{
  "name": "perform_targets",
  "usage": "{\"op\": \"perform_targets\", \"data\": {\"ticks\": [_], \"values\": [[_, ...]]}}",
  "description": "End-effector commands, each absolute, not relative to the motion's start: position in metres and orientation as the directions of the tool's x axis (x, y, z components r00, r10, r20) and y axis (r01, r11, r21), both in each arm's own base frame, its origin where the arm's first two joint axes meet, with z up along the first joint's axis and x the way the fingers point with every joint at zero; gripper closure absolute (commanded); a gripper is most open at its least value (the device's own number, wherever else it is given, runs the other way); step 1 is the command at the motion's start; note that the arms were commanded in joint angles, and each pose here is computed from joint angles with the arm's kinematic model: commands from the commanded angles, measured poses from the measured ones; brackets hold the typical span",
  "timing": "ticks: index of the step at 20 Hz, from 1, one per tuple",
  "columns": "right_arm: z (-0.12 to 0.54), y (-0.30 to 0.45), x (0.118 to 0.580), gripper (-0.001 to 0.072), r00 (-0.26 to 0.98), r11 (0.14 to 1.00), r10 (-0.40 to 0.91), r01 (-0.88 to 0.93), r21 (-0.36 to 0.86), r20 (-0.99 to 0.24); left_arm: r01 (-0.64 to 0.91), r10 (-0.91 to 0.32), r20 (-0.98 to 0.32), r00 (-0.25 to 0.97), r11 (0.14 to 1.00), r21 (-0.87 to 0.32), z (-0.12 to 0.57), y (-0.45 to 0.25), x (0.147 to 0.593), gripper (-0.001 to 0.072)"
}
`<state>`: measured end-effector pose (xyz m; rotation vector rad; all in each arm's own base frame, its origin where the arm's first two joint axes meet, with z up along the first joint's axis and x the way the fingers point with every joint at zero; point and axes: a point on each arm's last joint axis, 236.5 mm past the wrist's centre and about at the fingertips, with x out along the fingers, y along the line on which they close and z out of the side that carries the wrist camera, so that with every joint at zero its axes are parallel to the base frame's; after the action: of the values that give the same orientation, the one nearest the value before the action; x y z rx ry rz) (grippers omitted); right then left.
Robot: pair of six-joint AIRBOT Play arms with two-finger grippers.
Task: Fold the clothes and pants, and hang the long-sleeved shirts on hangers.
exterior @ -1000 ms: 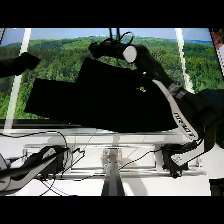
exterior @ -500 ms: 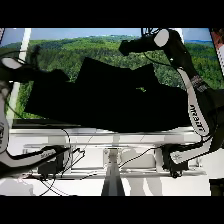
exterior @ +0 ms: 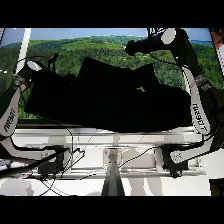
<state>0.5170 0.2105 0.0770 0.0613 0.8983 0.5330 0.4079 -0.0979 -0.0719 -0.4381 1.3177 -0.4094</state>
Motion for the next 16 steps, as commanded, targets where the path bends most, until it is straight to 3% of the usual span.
{"op": "perform_targets", "data": {"ticks": [1,10,12,13,16], "values": [[0.077,0.209,0.517,0.0157,0.503,0.869,0.465,-0.415,0.269,-0.729,0.033,-0.484,-0.836,0.259,0.869,-0.493,-0.078,-0.090,0.423,0.0131],[0.077,0.209,0.517,0.0157,0.503,0.869,0.465,-0.415,0.269,-0.728,-0.029,-0.532,-0.816,0.228,0.834,-0.552,-0.098,-0.101,0.423,0.0135],[0.077,0.209,0.517,0.0157,0.503,0.870,0.465,-0.415,0.268,-0.729,-0.028,-0.532,-0.815,0.231,0.833,-0.552,-0.097,-0.100,0.423,0.0328],[0.077,0.209,0.517,0.0157,0.503,0.870,0.464,-0.415,0.268,-0.729,-0.029,-0.533,-0.814,0.232,0.832,-0.553,-0.097,-0.101,0.424,0.0370],[0.077,0.209,0.517,0.0157,0.504,0.870,0.463,-0.414,0.267,-0.729,-0.028,-0.537,-0.809,0.238,0.829,-0.559,-0.092,-0.100,0.425,0.0370]]}}
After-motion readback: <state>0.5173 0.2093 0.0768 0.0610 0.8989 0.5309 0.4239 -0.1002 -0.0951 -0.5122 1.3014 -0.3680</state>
